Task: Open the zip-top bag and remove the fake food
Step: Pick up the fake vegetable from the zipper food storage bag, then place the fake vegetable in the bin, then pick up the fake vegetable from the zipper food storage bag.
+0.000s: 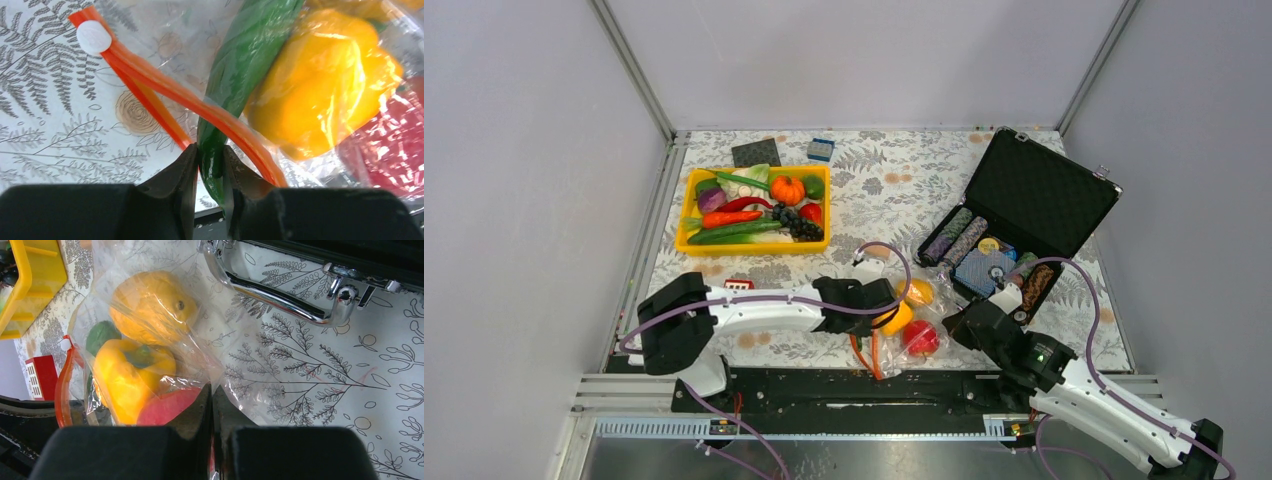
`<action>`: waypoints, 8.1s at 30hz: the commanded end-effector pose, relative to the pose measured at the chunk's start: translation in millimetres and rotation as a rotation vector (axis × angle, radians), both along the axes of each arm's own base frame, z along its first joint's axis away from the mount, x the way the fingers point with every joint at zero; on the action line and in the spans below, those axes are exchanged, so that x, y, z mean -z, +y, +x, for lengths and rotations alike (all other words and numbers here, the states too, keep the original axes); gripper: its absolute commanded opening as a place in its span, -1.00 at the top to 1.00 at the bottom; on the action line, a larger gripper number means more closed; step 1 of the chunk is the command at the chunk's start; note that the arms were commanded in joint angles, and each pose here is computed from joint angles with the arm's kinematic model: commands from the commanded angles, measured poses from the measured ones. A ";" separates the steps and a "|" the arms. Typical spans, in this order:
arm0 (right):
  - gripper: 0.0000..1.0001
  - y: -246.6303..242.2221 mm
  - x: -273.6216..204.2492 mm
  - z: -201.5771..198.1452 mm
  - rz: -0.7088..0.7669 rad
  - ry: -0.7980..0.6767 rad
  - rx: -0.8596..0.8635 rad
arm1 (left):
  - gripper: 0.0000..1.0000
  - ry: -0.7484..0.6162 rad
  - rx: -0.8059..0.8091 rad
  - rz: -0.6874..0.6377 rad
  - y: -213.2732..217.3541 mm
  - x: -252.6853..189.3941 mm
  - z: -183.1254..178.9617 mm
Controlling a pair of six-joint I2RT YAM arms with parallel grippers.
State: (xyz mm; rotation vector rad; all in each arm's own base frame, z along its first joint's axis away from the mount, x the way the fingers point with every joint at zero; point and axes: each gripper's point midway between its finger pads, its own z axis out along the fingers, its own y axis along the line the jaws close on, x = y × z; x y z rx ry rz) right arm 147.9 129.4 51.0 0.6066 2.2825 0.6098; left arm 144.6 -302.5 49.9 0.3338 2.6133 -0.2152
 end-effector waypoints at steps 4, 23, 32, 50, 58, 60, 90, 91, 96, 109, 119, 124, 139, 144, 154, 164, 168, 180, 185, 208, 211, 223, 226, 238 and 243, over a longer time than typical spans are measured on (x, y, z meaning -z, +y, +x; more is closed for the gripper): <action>1.00 -1.9 -0.2 3.0 0.008 -0.011 0.029 | 0.73 0.070 0.083 0.108 28.0 -13.1 -7.2; 1.00 -2.3 -0.6 8.4 0.005 -0.030 0.048 | 0.63 0.215 -0.117 -0.057 127.4 -30.2 -64.5; 1.00 1.5 1.1 10.4 0.011 -0.032 0.043 | 0.56 0.102 -0.318 -0.277 154.8 -67.3 -28.9; 1.00 -1.0 -4.8 10.1 0.021 -0.055 0.042 | 0.60 -0.236 -0.554 -0.364 203.5 -211.9 163.2; 1.00 -2.2 -5.5 9.8 0.014 -0.055 0.041 | 0.65 -0.212 -0.588 -0.315 213.4 -180.9 215.4; 1.00 -2.6 -5.9 9.6 0.014 -0.056 0.041 | 0.65 -0.209 -0.582 -0.292 215.3 -171.3 225.1; 1.00 -3.9 -5.6 9.0 0.011 -0.054 0.043 | 0.58 -0.082 -0.529 -0.098 237.4 -92.3 287.0; 1.00 -4.0 -5.2 8.7 0.009 -0.054 0.041 | 0.57 -0.079 -0.529 -0.097 237.2 -90.9 287.9; 1.00 -6.5 -5.0 7.9 0.001 -0.051 0.046 | 0.49 -0.065 -0.532 -0.099 235.9 -87.4 289.8; 1.00 -7.1 -4.2 7.0 -0.001 -0.047 0.046 | 0.14 -0.125 -0.530 -0.165 230.8 -122.6 284.8; 1.00 -6.8 -5.7 7.3 -0.002 -0.048 0.044 | -0.03 -0.216 -0.522 -0.211 233.5 -176.3 257.7; 1.00 -5.9 -7.9 8.5 0.004 -0.052 0.048 | -0.04 -0.209 -0.490 -0.307 221.1 -184.1 220.3; 1.00 1.9 -3.5 7.6 0.025 -0.024 0.040 | 0.18 0.040 -0.360 -0.593 115.9 -72.1 43.2; 1.00 3.3 -4.0 6.9 0.044 -0.020 0.044 | 0.19 0.099 -0.335 -0.713 88.0 -52.3 18.4; 1.00 4.7 -2.1 5.1 0.052 -0.009 0.040 | 0.24 0.175 -0.253 -0.779 37.2 -40.5 -2.9; 1.00 4.6 -0.8 4.3 0.052 -0.006 0.037 | 0.31 0.224 -0.213 -0.772 7.8 -32.8 -11.1; 1.00 4.7 0.4 3.7 0.053 -0.003 0.037 | 0.31 0.219 -0.198 -0.774 0.9 -36.2 -8.8; 1.00 4.5 4.1 2.1 0.053 0.007 0.036 | 0.31 0.201 -0.167 -0.824 -17.9 -45.3 -2.1; 1.00 4.9 4.8 1.9 0.052 0.009 0.034 | -0.06 0.132 -0.103 -0.943 -30.8 -58.4 3.5; 1.00 4.7 2.4 3.4 0.050 0.000 0.036 | -0.19 -0.064 0.016 -0.614 -34.8 -42.5 28.6; 1.00 4.4 3.1 3.1 0.048 0.001 0.035 | -0.20 -0.119 0.057 -0.550 -31.1 -45.0 32.6; 1.00 4.5 4.7 2.1 0.056 0.002 0.034 | -0.23 -0.236 0.205 -0.493 -33.1 -47.9 35.9; 1.00 5.2 4.5 1.9 0.059 0.004 0.033 | -0.23 -0.254 0.248 -0.549 -40.8 -56.7 31.4; 1.00 5.0 5.1 1.5 0.060 0.006 0.034 | -0.24 -0.231 0.343 -0.587 -58.0 -51.3 18.5; 1.00 5.2 5.8 1.1 0.063 0.009 0.035 | -0.24 -0.245 0.348 -0.535 -57.5 -43.3 21.7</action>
